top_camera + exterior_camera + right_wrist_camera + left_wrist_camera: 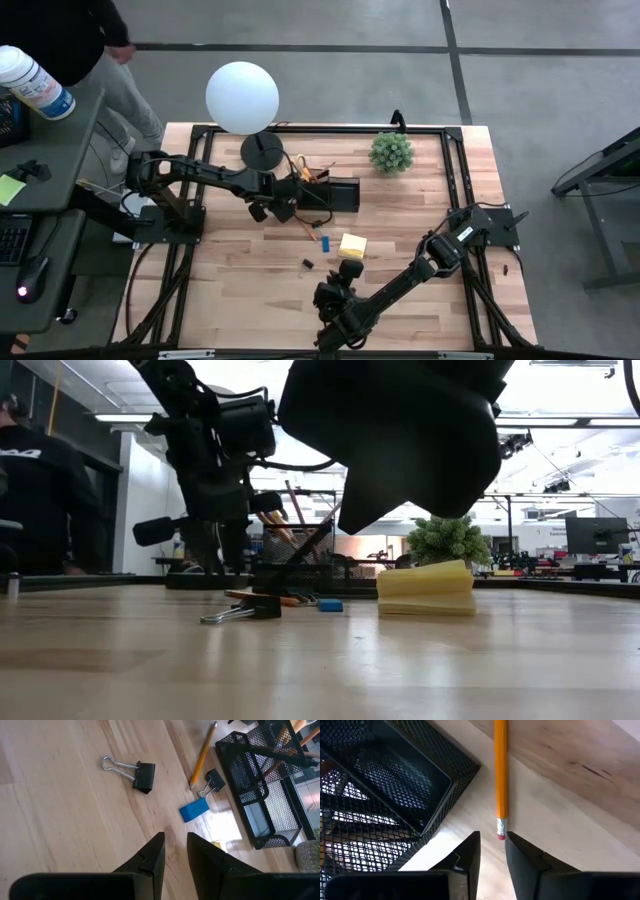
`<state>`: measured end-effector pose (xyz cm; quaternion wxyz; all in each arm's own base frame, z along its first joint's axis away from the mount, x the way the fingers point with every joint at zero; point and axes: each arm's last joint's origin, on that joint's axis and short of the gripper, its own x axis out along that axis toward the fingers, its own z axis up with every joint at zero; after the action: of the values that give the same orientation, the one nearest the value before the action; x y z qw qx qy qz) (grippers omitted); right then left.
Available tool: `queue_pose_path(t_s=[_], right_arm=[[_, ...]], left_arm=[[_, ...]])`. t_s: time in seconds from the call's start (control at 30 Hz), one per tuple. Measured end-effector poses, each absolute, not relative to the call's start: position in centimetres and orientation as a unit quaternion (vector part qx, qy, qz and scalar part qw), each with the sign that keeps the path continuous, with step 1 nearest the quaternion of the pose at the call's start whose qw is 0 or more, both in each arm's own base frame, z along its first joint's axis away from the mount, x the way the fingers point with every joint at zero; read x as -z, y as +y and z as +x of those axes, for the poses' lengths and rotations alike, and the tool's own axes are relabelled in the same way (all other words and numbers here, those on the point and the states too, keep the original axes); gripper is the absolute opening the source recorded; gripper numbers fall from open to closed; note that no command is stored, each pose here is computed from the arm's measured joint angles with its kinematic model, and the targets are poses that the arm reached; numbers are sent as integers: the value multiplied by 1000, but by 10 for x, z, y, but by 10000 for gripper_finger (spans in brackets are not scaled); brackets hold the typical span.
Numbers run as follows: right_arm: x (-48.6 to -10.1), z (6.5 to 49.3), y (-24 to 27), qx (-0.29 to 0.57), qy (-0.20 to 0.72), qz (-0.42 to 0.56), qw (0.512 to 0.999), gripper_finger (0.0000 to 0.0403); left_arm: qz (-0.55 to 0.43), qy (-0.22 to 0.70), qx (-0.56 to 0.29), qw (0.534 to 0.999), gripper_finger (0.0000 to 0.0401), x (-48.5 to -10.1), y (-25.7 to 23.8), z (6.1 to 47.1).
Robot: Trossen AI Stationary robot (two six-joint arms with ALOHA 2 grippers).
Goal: Pick and place office supplies into organizer
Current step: Put the yellow pencil into the black organizer
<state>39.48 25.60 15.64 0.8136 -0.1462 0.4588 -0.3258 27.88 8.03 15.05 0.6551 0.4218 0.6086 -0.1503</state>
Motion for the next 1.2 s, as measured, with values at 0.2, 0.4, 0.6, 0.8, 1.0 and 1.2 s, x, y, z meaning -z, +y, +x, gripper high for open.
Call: queue_pose_path(t_s=[0.2,0.4,0.6,0.8,1.0,1.2], right_arm=[[-156,395,256,326,457,-143,815,78],[-156,396,257,326,456,-141,816,78],[-156,396,256,325,456,-143,816,78],[-156,396,256,325,456,-143,816,78],[-156,396,256,325,456,-145,816,78],[-156,396,256,325,456,-145,816,78]], left_arm=[[406,613,138,664,62,-150,80,278],[379,623,95,678,36,-151,81,278],[388,632,48,670,15,-152,81,280],[366,625,43,688,18,-152,75,282],[349,631,15,693,38,-152,74,282],[347,637,-15,689,64,-152,73,282]])
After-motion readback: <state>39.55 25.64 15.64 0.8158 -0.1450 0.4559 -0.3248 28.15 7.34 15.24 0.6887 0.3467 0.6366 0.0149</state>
